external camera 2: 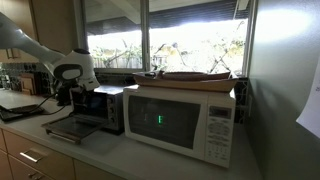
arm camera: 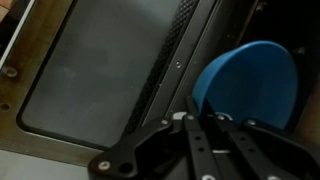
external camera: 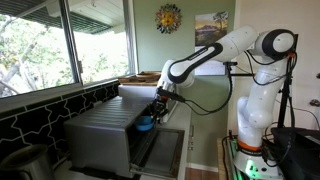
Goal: Open the microwave door of the microwave on the left and then put the blue bowl inside
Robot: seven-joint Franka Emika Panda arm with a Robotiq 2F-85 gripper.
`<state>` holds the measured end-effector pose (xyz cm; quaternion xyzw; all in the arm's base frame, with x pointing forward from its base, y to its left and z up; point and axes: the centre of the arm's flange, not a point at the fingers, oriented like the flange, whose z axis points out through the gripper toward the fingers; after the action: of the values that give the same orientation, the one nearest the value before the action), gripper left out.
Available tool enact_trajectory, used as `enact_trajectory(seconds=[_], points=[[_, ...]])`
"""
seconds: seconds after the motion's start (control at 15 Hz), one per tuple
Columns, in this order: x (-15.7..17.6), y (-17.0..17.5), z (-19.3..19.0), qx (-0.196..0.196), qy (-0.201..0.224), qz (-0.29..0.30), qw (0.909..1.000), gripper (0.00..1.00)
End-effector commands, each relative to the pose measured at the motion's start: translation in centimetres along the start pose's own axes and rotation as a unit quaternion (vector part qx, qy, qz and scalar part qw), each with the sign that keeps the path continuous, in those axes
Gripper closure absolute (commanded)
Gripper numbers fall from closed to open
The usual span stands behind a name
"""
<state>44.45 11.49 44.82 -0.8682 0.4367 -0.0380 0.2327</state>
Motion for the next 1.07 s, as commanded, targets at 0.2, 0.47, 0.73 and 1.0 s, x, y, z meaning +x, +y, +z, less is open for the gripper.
enact_trajectory(seconds=[0.2,0.47,0.73,1.0], points=[[-0.1,0.5,1.6,0.02,0.0,0.026,0.9994,0.35],[-0.4,0.8,1.6,0.028,-0.005,0.024,0.9993,0.08],[-0.3,1.6,1.2,0.058,-0.022,-0.009,0.998,0.0],[-0.1,1.9,1.2,0.086,-0.015,-0.049,0.995,0.0]])
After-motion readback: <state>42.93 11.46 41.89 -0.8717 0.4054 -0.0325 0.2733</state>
